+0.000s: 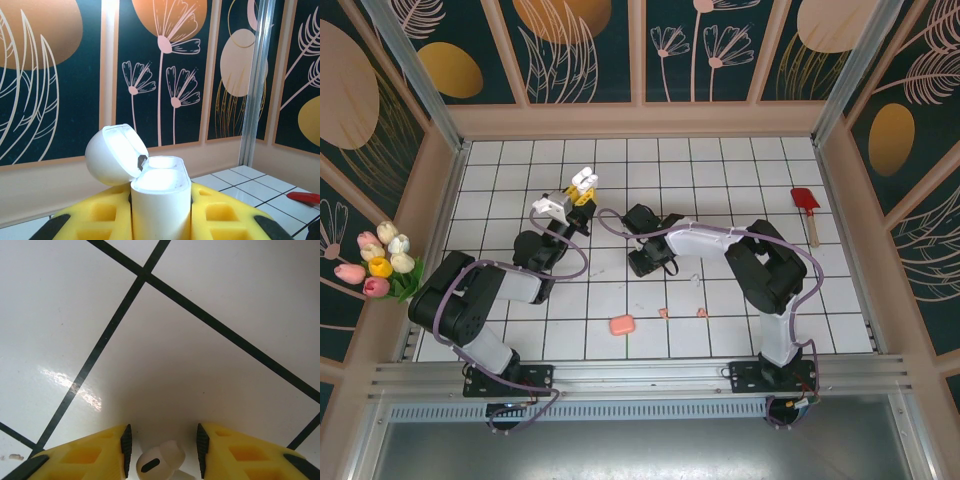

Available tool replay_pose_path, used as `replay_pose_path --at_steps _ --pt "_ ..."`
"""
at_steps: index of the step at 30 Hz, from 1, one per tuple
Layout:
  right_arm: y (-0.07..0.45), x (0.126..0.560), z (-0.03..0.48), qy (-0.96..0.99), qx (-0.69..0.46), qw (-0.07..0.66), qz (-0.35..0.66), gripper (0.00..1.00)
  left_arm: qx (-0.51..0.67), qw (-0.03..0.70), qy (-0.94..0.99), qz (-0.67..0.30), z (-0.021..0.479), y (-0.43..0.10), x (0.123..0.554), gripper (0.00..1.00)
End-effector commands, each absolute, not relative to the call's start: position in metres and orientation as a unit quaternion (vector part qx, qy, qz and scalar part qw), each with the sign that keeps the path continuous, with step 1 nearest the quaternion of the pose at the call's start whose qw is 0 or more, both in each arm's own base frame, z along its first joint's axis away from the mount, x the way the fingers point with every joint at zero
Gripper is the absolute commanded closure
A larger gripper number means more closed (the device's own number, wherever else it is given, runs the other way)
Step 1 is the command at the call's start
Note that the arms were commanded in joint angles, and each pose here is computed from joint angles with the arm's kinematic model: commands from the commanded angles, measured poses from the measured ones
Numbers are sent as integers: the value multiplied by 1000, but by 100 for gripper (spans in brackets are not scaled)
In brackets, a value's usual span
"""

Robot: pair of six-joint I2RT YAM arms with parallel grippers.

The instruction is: Insert wireless bluetooth earbuds into charging case

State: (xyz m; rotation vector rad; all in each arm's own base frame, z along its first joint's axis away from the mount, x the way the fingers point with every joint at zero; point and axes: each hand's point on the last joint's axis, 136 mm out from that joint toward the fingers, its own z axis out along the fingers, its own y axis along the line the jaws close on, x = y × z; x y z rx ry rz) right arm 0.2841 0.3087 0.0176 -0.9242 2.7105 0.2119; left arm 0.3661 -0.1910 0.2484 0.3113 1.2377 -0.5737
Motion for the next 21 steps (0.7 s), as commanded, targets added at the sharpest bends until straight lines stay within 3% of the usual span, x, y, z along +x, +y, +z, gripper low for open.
replay_pose_path --at_steps 1,21 --pt "294 268 14 935 -335 107 52 60 140 807 502 -278 288 -187 354 100" --pt "292 261 14 933 -343 99 47 64 140 807 501 -280 288 -188 355 100"
